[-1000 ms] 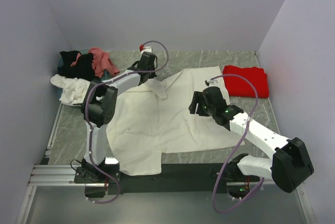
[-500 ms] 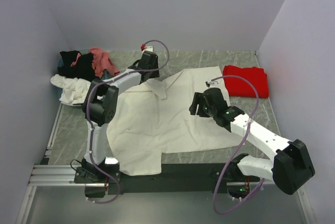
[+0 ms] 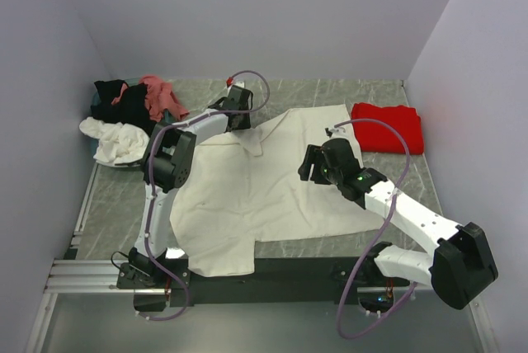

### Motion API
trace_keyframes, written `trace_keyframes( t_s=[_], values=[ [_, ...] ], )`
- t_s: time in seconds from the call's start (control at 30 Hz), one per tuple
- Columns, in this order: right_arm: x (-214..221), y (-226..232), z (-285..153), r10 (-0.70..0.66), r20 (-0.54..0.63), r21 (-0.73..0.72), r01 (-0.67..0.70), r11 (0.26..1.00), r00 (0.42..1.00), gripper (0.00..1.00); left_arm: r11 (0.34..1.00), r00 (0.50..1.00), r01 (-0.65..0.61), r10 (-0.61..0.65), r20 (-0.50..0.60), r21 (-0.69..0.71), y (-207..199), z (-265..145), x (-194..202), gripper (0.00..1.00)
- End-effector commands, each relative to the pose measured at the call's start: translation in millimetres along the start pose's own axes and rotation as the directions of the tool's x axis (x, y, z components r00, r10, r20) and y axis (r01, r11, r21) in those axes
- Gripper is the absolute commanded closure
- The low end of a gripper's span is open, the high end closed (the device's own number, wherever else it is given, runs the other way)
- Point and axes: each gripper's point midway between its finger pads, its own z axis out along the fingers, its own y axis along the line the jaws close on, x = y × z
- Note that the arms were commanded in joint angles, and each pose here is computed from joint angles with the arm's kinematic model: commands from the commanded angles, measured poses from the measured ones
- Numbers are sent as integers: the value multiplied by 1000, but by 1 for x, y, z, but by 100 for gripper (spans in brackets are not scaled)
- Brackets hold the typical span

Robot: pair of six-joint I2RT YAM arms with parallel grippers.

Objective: Fold and stack the t-shirts
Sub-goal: Flatten the tshirt out

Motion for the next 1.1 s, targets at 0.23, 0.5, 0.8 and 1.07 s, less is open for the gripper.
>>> trace_keyframes(
  t_s=[0.23, 0.5, 0.8, 1.07],
  values=[
    [-6, 2, -2, 15, 30, -12, -15, 1000, 999, 29, 1000, 999, -1, 2, 38, -17, 0, -4, -13, 99],
    [-8, 1, -1, 9, 29, -2, -9, 1000, 1000, 29, 996, 977, 85, -78, 200, -25, 9, -33, -74, 100],
    [-8, 1, 3, -1, 20, 10, 1, 1000, 1000, 29, 954, 865, 297, -248, 435, -47, 63, -54, -150, 98],
    [-3, -1, 8, -4, -5, 16, 4, 1000, 1000, 29, 966, 840, 257, -201, 504, -43, 62, -43, -171, 22]
  ],
)
